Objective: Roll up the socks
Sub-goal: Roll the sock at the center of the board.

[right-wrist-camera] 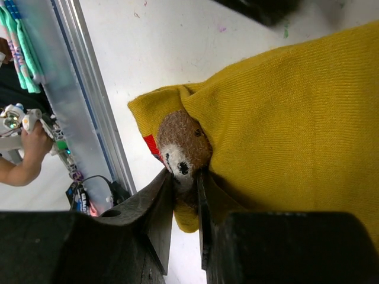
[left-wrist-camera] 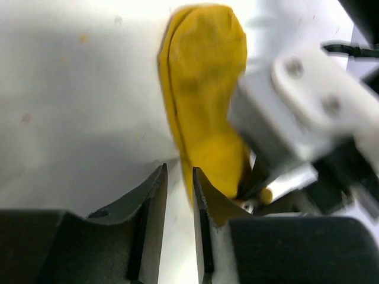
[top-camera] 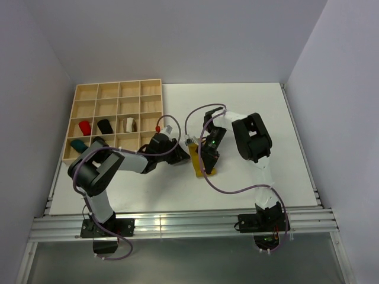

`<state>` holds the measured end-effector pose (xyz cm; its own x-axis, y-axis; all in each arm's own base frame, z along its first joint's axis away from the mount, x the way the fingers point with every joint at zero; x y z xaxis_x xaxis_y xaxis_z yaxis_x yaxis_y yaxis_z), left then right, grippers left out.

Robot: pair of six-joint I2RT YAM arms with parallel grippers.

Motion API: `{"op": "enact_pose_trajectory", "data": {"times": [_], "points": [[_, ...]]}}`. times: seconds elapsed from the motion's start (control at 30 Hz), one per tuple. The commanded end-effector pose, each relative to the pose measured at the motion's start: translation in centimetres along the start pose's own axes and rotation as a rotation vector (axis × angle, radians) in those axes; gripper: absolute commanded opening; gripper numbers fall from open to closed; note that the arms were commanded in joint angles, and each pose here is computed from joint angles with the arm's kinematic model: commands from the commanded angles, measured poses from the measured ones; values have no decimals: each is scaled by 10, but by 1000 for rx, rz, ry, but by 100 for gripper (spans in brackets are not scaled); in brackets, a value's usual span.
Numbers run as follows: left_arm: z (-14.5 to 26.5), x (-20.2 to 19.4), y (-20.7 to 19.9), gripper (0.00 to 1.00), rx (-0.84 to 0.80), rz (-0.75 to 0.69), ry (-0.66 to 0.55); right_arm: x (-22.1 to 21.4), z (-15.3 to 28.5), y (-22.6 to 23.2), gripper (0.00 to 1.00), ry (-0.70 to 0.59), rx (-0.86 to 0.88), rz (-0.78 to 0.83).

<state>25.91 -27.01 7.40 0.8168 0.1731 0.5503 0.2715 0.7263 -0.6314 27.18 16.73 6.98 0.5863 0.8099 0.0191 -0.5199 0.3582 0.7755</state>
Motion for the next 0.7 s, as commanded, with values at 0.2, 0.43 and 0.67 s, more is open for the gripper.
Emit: {"op": "enact_pose_trajectory", "data": {"times": [0.2, 0.43, 0.67], "points": [[34, -4, -40, 35, -106, -380, -169, -7, 0, -5, 21, 59, 2, 2], [25, -24, -74, 39, -247, -609, -101, -7, -1, -7, 22, 61, 4, 0], [7, -44, -80, 40, -274, -678, -43, -8, -2, -7, 22, 62, 7, -6]]}}
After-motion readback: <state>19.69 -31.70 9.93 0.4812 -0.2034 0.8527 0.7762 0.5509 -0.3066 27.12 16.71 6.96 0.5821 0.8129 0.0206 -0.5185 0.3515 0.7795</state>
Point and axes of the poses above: each gripper's point midway between its finger pads, its own z axis back along the fingers, its own y axis along the line the jaws close on, x = y × z, the point moved 8 cm from there along z, back along the fingers, and after that the axes turned 14 degrees about -z, right-handed, at the moved point
